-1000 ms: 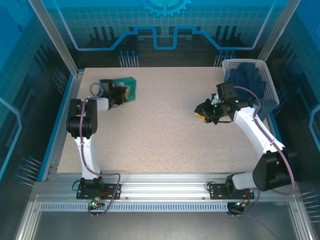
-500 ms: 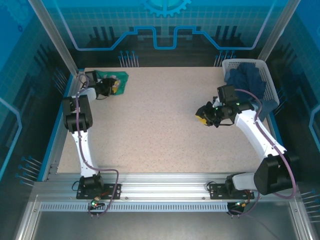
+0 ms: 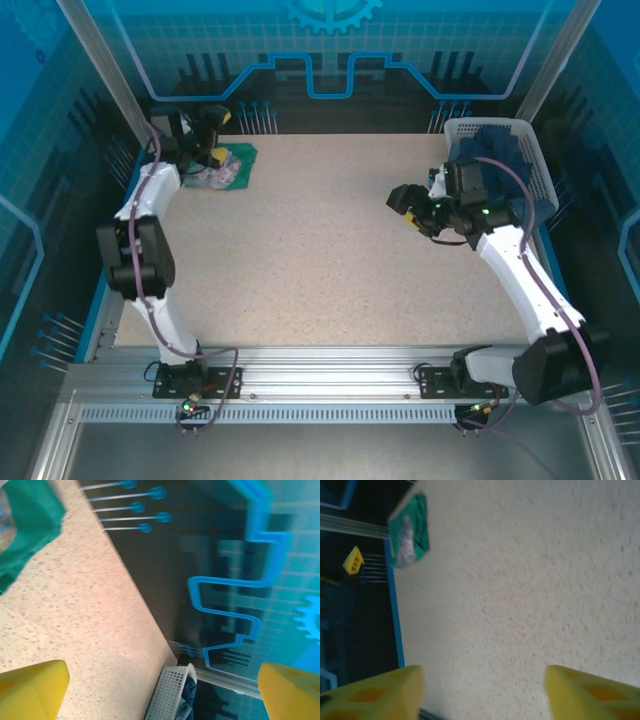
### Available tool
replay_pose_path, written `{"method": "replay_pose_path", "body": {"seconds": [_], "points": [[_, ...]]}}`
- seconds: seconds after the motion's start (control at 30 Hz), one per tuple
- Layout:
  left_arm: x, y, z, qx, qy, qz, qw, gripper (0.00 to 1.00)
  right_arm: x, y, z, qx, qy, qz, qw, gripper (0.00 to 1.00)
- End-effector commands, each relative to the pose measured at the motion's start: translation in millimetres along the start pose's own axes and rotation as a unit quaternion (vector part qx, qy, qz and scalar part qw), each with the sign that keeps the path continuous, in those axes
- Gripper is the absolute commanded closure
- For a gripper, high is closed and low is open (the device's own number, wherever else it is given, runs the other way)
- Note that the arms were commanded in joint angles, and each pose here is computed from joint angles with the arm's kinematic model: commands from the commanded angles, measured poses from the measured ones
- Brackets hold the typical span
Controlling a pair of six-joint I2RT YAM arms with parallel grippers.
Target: Fold and stack the t-shirts
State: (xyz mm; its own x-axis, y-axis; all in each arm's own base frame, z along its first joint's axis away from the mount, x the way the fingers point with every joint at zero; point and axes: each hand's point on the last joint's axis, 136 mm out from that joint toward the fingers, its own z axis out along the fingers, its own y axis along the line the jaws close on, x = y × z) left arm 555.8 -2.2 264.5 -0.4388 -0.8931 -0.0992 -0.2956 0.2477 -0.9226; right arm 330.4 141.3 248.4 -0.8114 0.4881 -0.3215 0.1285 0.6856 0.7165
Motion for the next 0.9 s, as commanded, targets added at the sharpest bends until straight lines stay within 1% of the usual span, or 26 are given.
{"method": "replay_pose_path", "body": {"seconds": [0.0,0.1,0.2,0.3,0.37,0.4,0.47,0.5,0.53,0.57,0.6,0.63,0.67,0.73,0.77,0.83,0.87], "points": [[35.8,-6.2,-55.5,-0.063,-0.029,0.084,0.994,0.01,-26.3,29.0,-30.9,-0.033,-0.084,-0.052,0.995,0.00],[63.3,9.0,-97.9,-0.077,-0.058,0.102,0.990,0.01,-33.4,38.2,-45.7,-0.046,-0.106,-0.056,0.992,0.00],[85.4,34.4,-134.0,-0.090,-0.080,0.104,0.987,0.01,-34.0,47.0,-57.5,-0.057,-0.116,-0.069,0.989,0.00],[102.1,50.4,-164.9,-0.107,-0.104,0.142,0.979,0.01,-31.6,48.2,-70.2,-0.045,-0.128,-0.087,0.987,0.00],[104.9,57.4,-190.1,-0.147,-0.134,0.181,0.963,0.01,-30.5,46.1,-81.0,-0.028,-0.140,-0.101,0.984,0.00],[102.6,61.8,-205.6,-0.173,-0.158,0.198,0.952,0.01,-30.4,41.1,-86.6,-0.008,-0.147,-0.107,0.983,0.00],[91.5,75.9,-235.1,-0.231,-0.223,0.226,0.920,0.01,-32.0,24.4,-95.6,0.049,-0.157,-0.112,0.980,0.00],[84.8,87.9,-250.2,-0.265,-0.255,0.241,0.898,0.01,-33.5,7.8,-99.3,0.099,-0.166,-0.111,0.975,0.00],[79.6,101.9,-261.7,-0.293,-0.276,0.257,0.878,0.01,-36.5,-13.8,-102.0,0.157,-0.182,-0.109,0.965,0.00],[76.2,112.6,-265.3,-0.307,-0.288,0.278,0.863,0.01,-38.6,-27.5,-99.7,0.186,-0.193,-0.125,0.955,0.00],[77.1,122.4,-257.9,-0.302,-0.280,0.336,0.847,0.01,-37.7,-48.2,-89.7,0.212,-0.197,-0.155,0.945,0.00],[81.5,130.6,-248.5,-0.290,-0.264,0.396,0.830,0.01,-37.9,-67.9,-84.1,0.236,-0.214,-0.170,0.933,0.00],[83.2,137.6,-245.9,-0.283,-0.264,0.415,0.823,0.01,-36.9,-81.5,-80.8,0.246,-0.234,-0.178,0.924,0.00],[92.5,158.5,-232.1,-0.259,-0.250,0.460,0.812,0.01,-31.6,-117.3,-68.0,0.287,-0.265,-0.223,0.893,0.00],[98.3,164.9,-224.7,-0.243,-0.239,0.483,0.807,0.01,-30.1,-125.5,-65.9,0.298,-0.276,-0.242,0.881,0.00],[102.7,172.3,-212.4,-0.210,-0.247,0.504,0.801,0.01,-24.7,-148.9,-54.0,0.326,-0.274,-0.282,0.860,0.00],[103.9,176.4,-206.4,-0.198,-0.250,0.511,0.798,0.01,-22.9,-155.8,-46.3,0.330,-0.271,-0.299,0.854,0.00]]}}
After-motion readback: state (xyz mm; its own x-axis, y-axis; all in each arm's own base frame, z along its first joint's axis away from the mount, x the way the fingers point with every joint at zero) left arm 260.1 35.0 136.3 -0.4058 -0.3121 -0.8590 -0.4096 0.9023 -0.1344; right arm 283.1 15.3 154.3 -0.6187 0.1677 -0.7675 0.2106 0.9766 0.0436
